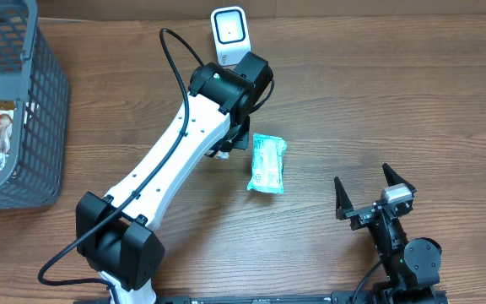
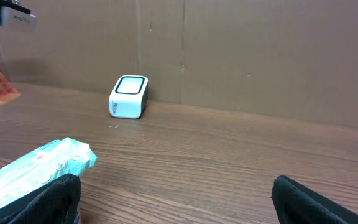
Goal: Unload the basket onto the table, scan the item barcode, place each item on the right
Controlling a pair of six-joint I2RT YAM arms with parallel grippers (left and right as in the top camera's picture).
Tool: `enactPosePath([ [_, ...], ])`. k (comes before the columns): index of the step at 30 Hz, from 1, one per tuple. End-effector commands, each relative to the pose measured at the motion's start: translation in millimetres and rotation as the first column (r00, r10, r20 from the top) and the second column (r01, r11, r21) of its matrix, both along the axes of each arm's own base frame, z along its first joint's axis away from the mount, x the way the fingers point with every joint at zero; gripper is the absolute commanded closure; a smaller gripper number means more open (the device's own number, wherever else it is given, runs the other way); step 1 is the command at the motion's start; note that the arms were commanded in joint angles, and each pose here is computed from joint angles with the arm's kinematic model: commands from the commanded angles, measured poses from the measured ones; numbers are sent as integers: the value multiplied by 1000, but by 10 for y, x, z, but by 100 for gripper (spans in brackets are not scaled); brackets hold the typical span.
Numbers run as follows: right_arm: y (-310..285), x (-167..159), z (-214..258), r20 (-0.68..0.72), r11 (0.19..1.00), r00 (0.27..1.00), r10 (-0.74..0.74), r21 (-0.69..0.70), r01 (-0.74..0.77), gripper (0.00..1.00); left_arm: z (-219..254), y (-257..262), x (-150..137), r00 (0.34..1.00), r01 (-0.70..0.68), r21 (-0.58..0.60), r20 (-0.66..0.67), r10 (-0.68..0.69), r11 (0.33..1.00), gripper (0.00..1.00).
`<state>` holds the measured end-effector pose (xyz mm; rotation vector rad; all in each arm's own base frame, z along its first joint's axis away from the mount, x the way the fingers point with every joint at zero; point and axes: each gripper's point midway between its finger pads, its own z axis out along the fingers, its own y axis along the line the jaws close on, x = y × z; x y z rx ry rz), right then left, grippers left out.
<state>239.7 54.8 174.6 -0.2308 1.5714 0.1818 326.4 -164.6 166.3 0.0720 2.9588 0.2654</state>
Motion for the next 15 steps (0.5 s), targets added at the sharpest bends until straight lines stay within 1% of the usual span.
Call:
enactPosePath([
  [1,-4,4,-26,1,1000,1000,-2,-1,2,0,-37,250,58,995,-82,120,61,76,989,96],
  [3,-4,4,-26,1,1000,1000,-2,-1,2,0,-154,322,37,993,-104,157,63,95,982,96],
  [8,-4,4,-26,1,1000,1000,-2,-1,2,0,-561,367,-24,994,-111,178,42,105,978,96],
  [15,-4,4,-26,1,1000,1000,-2,-1,2,0,-1099,402,-73,992,-117,165,60,108,979,96],
])
